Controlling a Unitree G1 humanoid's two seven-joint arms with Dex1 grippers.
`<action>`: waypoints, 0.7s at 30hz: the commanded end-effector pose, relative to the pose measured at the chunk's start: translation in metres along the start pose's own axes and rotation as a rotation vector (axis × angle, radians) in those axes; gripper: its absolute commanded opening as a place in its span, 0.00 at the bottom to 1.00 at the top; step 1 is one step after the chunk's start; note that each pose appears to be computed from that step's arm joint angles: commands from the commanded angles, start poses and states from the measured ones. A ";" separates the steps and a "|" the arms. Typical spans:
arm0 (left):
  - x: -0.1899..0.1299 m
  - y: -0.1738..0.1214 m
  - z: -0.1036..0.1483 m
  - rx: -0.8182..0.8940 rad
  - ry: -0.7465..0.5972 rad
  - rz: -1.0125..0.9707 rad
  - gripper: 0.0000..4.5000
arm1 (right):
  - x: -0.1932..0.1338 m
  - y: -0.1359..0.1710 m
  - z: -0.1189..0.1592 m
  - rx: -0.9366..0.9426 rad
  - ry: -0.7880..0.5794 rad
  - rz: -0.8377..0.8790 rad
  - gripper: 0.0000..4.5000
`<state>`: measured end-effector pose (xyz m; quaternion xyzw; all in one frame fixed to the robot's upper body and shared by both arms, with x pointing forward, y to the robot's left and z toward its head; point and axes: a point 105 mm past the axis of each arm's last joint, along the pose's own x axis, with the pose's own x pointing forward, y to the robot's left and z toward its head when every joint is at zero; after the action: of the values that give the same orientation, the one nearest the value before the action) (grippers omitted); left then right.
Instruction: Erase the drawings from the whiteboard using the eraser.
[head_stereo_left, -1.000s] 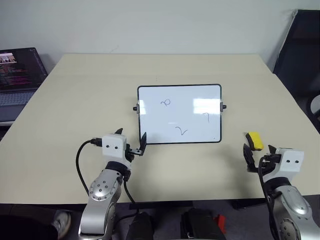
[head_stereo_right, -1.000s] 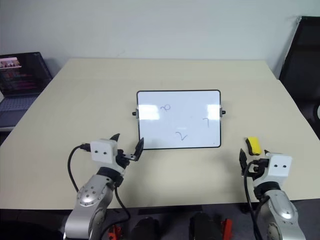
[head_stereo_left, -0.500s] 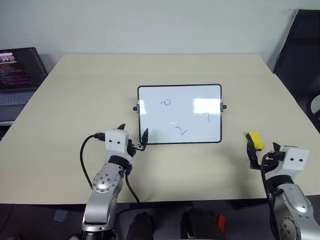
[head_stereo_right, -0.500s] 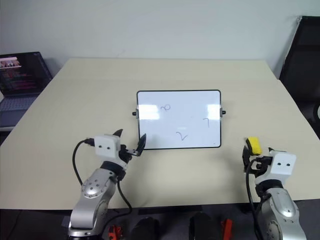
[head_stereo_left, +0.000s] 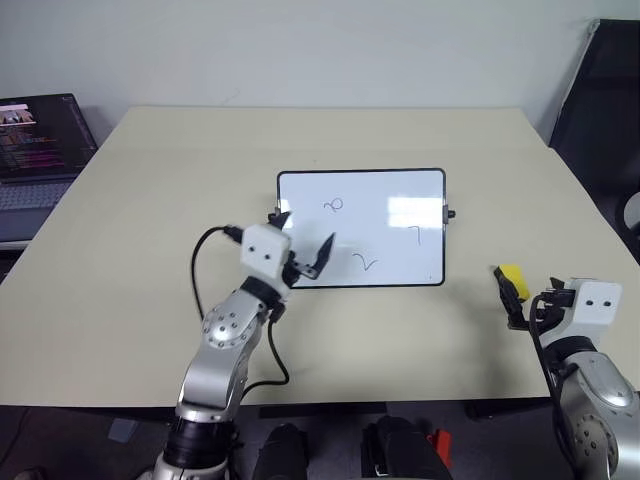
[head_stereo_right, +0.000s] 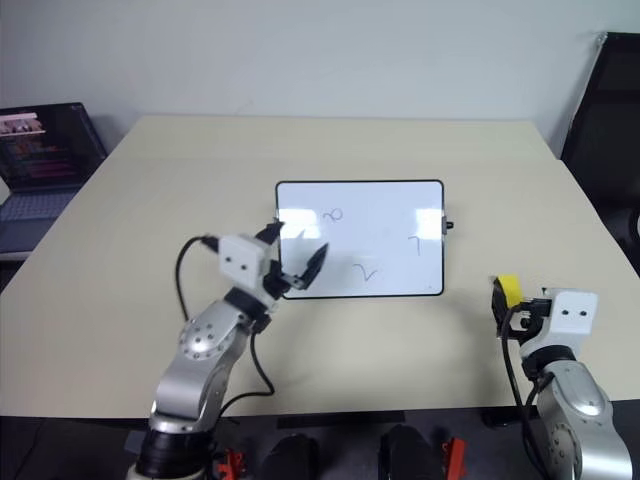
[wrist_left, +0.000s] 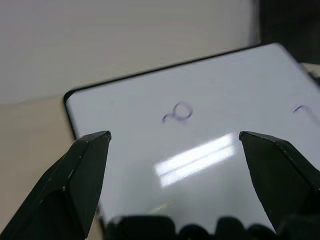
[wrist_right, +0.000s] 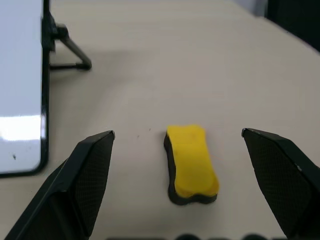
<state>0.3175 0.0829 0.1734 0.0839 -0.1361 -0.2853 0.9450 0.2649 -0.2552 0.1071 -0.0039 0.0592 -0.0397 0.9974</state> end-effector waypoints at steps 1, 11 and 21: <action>0.010 -0.033 0.016 -0.019 -0.062 -0.240 1.00 | 0.002 -0.007 0.004 0.038 0.022 -0.002 0.99; 0.000 -0.094 0.006 -0.080 0.005 -0.715 1.00 | 0.026 -0.020 -0.002 0.084 0.092 0.002 0.99; -0.001 -0.089 -0.006 -0.083 0.070 -0.757 1.00 | 0.045 -0.013 -0.001 0.113 0.102 0.032 0.99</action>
<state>0.2725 0.0105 0.1392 0.0949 -0.0368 -0.6151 0.7819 0.3061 -0.2715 0.0913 0.0628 0.1224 -0.0329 0.9900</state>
